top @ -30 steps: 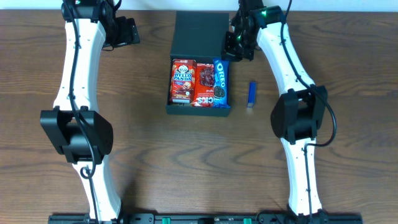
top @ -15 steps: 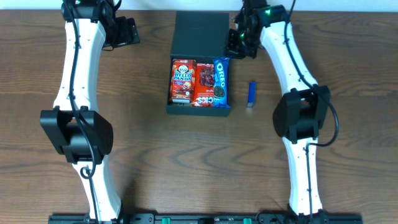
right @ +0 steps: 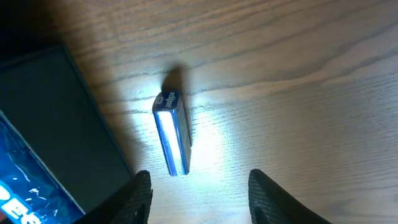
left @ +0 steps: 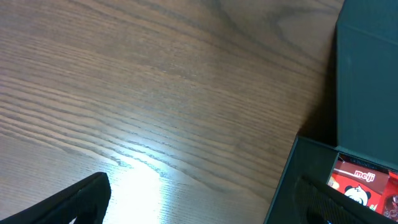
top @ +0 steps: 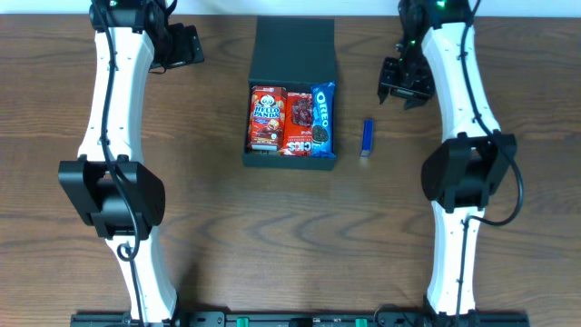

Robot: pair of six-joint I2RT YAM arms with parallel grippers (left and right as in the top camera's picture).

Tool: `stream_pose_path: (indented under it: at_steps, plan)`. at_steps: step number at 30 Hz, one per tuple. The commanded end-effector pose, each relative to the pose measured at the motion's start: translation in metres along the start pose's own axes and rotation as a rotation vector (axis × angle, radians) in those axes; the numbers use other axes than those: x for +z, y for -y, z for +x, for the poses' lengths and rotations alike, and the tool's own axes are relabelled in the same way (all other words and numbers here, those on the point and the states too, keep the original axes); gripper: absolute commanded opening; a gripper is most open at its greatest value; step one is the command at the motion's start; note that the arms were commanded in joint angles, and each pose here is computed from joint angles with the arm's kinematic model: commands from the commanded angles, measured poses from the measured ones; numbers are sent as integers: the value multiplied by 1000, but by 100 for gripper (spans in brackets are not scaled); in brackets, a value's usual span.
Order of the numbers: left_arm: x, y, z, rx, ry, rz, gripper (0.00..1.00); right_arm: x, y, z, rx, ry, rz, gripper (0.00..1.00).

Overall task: Pack container
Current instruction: 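Move the right gripper to the blue Eclipse mints tube, then grasp the Eclipse mints tube with the right gripper and lift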

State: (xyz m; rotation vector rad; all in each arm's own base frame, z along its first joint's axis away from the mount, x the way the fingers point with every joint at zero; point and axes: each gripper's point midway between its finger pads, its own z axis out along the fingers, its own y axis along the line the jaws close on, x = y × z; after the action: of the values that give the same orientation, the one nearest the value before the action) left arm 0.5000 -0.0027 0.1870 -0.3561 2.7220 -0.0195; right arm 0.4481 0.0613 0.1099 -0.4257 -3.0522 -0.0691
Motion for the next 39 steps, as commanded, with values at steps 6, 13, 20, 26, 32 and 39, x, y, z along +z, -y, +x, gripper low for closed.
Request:
stream_pose_path:
  at_steps: [6,13,20,26,32,39]
  plan:
    - [-1,-2,1,-1,-1,-12,95,42,-6,26,-52,-97,84,49]
    - [-1,-2,1,-11,-1,-10,95,63,-19,37,-89,-120,87,50]
    - [-1,-2,1,-11,-1,-11,95,85,-21,44,-104,-141,105,50]
    - [-1,-2,1,-11,0,-10,95,91,-19,46,-112,-150,112,40]
    - [-1,-2,1,-11,2,-10,95,92,-18,47,-113,-153,113,29]
    - [-1,-2,0,-11,3,-10,95,92,-18,47,-113,-153,113,22]
